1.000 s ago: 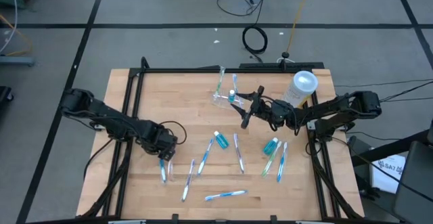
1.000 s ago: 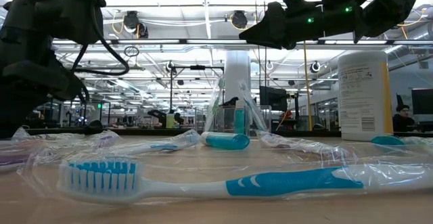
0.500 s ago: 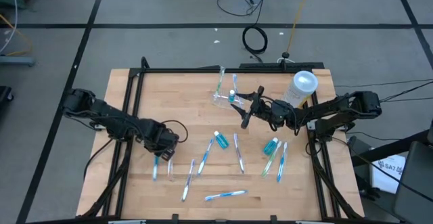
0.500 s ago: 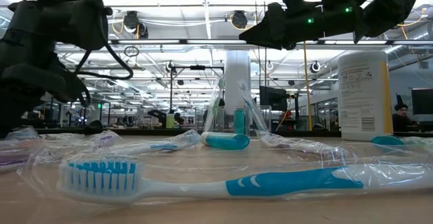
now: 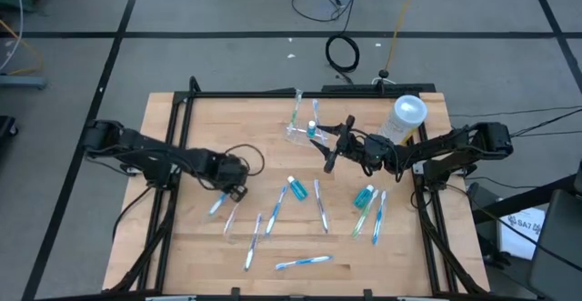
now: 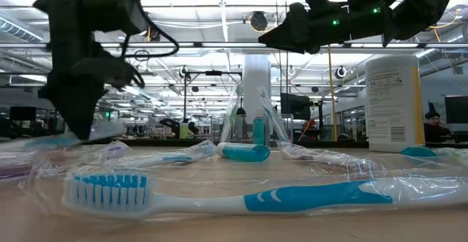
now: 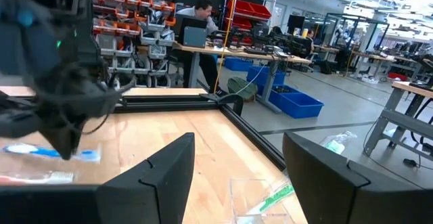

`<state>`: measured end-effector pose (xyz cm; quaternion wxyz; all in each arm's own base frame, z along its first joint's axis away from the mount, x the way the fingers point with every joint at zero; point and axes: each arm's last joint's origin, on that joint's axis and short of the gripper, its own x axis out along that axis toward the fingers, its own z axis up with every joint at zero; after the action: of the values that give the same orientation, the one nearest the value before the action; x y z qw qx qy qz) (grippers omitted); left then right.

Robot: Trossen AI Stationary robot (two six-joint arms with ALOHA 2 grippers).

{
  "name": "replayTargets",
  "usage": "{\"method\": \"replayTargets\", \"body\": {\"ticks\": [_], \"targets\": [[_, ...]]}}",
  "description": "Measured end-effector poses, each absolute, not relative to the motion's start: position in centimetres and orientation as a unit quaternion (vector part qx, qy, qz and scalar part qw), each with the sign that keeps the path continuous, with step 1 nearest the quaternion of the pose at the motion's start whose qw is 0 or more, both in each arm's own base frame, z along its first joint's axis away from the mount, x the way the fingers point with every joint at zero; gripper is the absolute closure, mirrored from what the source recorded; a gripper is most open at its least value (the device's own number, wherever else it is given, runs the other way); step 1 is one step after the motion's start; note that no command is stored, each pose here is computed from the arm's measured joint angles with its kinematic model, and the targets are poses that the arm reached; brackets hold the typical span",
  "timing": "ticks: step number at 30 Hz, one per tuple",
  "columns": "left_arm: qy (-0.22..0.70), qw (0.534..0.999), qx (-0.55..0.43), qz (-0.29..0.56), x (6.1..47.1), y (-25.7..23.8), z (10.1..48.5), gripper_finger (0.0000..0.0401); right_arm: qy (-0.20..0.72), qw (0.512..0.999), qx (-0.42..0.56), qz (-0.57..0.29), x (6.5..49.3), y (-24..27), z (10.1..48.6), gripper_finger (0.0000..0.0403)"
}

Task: Pick & Place toothbrushing station
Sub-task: Put the blue toothbrush into the left section of the transparent organizer

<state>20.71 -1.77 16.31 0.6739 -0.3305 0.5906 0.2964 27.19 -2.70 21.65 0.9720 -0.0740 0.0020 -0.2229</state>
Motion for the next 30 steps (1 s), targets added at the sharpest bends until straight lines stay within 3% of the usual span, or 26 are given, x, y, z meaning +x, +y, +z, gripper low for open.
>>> {"method": "replayTargets", "body": {"ticks": [4,11,20,30], "targets": [[0.569,0.692,-0.311,0.316,20.6,-0.3,18.0,0.0387,0.002,0.972,-0.074,-0.223,27.2,-2.7,21.6,0.0183],[0.42,0.803,-0.253,0.34,22.4,1.6,22.1,0.0382,0.001,0.973,-0.067,-0.223,27.2,-2.7,21.6,0.0183],[0.176,0.94,-0.166,0.239,26.2,3.4,27.1,0.039,-0.003,0.975,-0.029,-0.222,27.2,-2.7,21.5,0.0183],[0.083,0.969,-0.059,0.223,28.4,5.4,27.9,0.0393,0.033,0.974,-0.018,-0.222,27.2,-2.7,20.8,0.0183]]}}
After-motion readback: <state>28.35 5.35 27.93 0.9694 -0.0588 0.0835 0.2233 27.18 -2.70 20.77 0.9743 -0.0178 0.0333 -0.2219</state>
